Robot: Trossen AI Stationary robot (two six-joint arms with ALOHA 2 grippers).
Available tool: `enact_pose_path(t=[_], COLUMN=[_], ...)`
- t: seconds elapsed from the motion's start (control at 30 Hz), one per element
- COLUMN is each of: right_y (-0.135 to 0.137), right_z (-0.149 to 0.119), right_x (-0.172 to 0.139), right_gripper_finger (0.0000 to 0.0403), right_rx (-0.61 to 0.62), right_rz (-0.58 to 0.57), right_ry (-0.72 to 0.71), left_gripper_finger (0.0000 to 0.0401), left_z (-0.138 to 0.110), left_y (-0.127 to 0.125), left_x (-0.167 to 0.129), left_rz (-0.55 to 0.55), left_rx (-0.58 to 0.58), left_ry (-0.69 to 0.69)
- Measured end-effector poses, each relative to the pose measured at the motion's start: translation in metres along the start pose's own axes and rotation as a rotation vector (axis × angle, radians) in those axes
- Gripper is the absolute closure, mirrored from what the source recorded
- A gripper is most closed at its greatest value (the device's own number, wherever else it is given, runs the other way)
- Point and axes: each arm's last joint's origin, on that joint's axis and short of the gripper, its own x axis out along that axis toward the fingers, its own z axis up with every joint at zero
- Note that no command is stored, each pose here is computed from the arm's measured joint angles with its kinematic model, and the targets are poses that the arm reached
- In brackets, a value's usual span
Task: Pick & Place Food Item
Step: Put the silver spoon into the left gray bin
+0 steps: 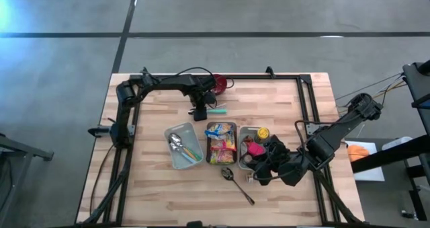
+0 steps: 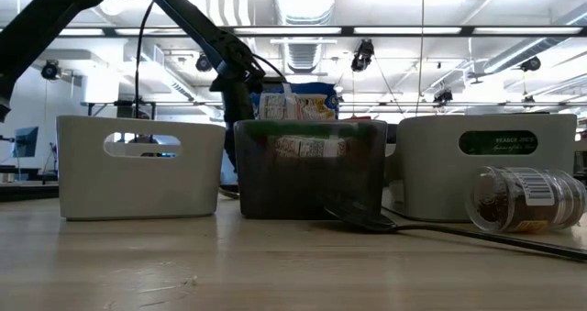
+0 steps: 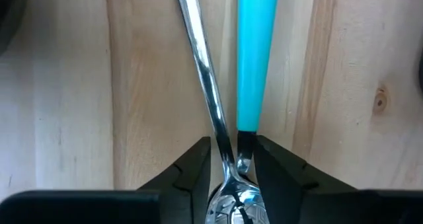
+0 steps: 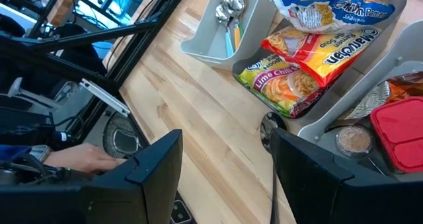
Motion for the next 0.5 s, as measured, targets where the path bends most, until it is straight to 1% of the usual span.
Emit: enact_pose_path(t=[0.13, 0.27, 0.4, 0.5], right_y=[0.0, 0.0, 0.0, 0.0], right_z=[0.0, 0.0002, 0.0002, 0.0002], right_x=[0.0, 0.0001, 0.0001, 0.0001], right_gripper_finger=[0.0178, 0.0178, 0.0178, 0.0178], right_rx=[0.002, 0.003, 0.005, 0.005], right_rz=[0.0, 0.0, 0.0, 0.0], right_ry=[0.0, -0.001, -0.001, -0.001], left_gripper_finger=[0.0296, 0.0324, 0.0352, 0.0362], left_z=[0.0004, 0.0007, 0.0007, 0.0007], left_y=[0.0007, 0.0016, 0.0018, 0.0016], left_x=[0.0, 0.0, -0.0001, -0.0002], left_rz=[0.018, 0.044, 0.045, 0.039], left_rx=[0.001, 0.002, 0.002, -0.005], left_ry=[0.001, 0.005, 0.004, 0.001])
